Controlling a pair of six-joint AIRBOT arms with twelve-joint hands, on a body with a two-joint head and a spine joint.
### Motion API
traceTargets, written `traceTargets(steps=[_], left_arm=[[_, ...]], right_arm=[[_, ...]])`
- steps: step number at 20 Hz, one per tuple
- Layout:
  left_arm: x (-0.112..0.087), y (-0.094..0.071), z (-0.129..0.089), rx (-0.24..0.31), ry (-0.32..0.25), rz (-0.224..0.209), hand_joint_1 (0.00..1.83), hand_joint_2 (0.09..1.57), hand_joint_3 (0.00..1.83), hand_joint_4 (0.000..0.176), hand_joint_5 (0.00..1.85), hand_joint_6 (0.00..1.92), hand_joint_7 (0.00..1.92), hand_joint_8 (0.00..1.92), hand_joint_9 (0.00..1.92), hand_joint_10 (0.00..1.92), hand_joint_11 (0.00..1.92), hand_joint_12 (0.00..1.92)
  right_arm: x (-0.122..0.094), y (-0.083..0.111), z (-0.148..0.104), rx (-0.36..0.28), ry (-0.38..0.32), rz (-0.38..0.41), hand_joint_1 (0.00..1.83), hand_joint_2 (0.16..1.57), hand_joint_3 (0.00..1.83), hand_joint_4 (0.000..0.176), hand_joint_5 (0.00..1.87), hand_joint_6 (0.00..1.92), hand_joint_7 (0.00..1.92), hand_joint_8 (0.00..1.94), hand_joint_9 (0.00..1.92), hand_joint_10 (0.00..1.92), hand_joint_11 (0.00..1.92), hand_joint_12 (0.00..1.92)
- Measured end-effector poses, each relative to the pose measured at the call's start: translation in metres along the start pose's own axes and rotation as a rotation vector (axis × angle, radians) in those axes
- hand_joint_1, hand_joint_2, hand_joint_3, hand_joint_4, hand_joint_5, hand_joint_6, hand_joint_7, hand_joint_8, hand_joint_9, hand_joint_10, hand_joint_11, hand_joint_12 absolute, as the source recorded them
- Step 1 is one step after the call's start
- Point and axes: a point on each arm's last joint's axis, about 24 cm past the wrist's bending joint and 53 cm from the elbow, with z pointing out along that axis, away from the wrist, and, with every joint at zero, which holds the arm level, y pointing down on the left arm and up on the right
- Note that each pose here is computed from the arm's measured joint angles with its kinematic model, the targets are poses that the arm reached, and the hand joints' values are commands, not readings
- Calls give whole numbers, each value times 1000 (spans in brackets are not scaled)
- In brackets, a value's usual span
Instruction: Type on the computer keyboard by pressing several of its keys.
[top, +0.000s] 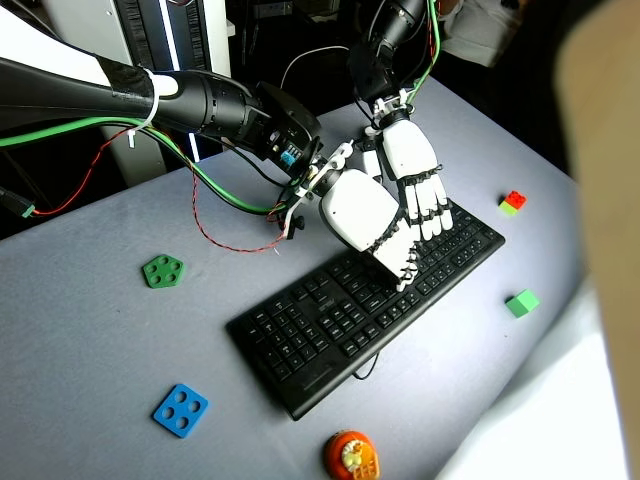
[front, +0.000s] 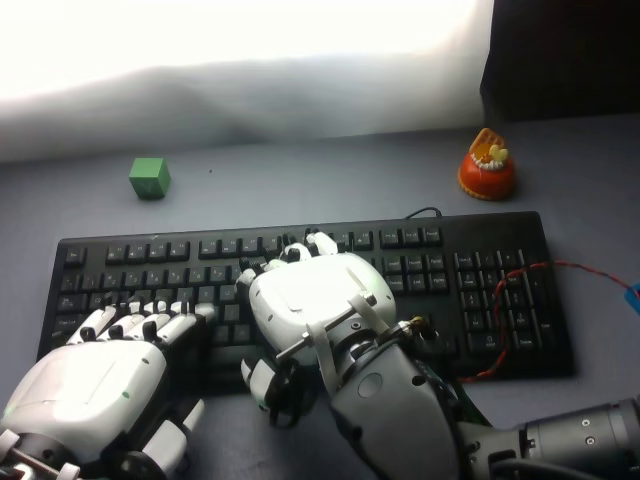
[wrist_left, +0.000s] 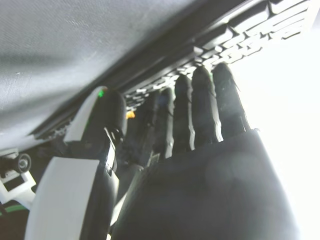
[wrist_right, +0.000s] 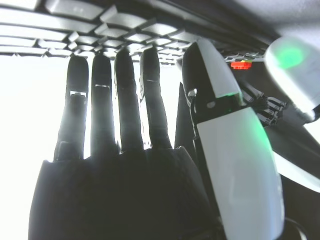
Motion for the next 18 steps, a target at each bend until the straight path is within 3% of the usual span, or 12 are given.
traceTargets(steps=[1, 2, 3, 4, 5, 6, 7, 9, 10, 12, 14, 18], left_arm=[[-1, -1, 0, 3, -4, 1, 741, 1466, 0, 0, 462, 74, 255, 9, 149, 13, 27, 24], [-4, -3, 0, 13, -15, 6, 695, 1485, 0, 0, 348, 17, 280, 6, 211, 17, 5, 199], [-3, -2, 0, 7, -11, 5, 654, 1494, 3, 2, 180, 6, 331, 7, 296, 38, 0, 493], [-2, 0, 0, 1, -4, 4, 664, 1496, 2, 20, 100, 4, 371, 11, 374, 60, 0, 724], [-3, -1, 0, 3, -9, 4, 681, 1493, 0, 13, 129, 17, 372, 6, 397, 64, 0, 893], [-4, -2, 0, 8, -16, 5, 682, 1482, 0, 0, 301, 74, 379, 6, 381, 53, 0, 996], [-5, -2, 0, 9, -18, 5, 753, 1468, 0, 0, 617, 166, 306, 0, 268, 5, 0, 924], [-6, -2, 0, 11, -21, 1, 810, 1431, 0, 0, 664, 177, 316, 5, 273, 7, 0, 894], [-8, -3, 0, 13, -28, 2, 803, 1437, 0, 0, 576, 128, 363, 15, 318, 26, 0, 963], [-8, -3, 0, 13, -28, 3, 861, 1415, 0, 0, 379, 27, 413, 15, 421, 73, 0, 1234], [-8, -3, 0, 13, -27, 4, 803, 1454, 6, 0, 265, 5, 372, 3, 474, 105, 0, 1379], [-8, -3, 0, 14, -30, 1, 837, 1437, 0, 0, 260, 3, 348, 2, 454, 106, 0, 1377]], right_arm=[[-1, 0, 0, 2, -2, 1, 901, 1245, 0, 0, 533, 900, 504, 33, 137, 733, 0, 1219], [-3, 0, 1, 1, -8, -1, 881, 1245, 0, 0, 431, 720, 542, 34, 231, 708, 0, 1235], [-2, -1, 1, 2, -7, -1, 871, 1251, 0, 0, 304, 608, 589, 46, 374, 767, 0, 1344], [-2, -1, 1, 2, -7, -4, 863, 1252, 0, 0, 259, 512, 613, 47, 425, 854, 0, 1452], [-3, 0, 1, -1, -11, -7, 849, 1259, 2, 0, 288, 480, 605, 37, 377, 908, 0, 1515], [-4, 0, 1, -2, -13, -8, 832, 1267, 3, 0, 462, 530, 558, 14, 205, 902, 0, 1546], [-4, 0, 1, 1, -12, -5, 955, 1276, 5, 0, 677, 1391, 545, 7, 46, 859, 0, 1546], [-4, -1, 1, 2, -13, -3, 941, 1299, 3, 0, 646, 1475, 575, 18, 114, 846, 0, 1482], [-3, -1, 1, 4, -12, -2, 871, 1277, 0, 0, 490, 1000, 624, 32, 274, 816, 0, 1486], [-3, -1, 1, 6, -12, -3, 851, 1261, 0, 0, 422, 697, 682, 38, 505, 774, 21, 1649], [-7, 2, 1, -1, -21, -3, 842, 1276, 3, 0, 292, 617, 678, 32, 549, 786, 128, 1672], [-8, 2, 1, 11, -32, 8, 805, 1296, 4, 0, 240, 598, 564, 0, 359, 875, 14, 1701]])
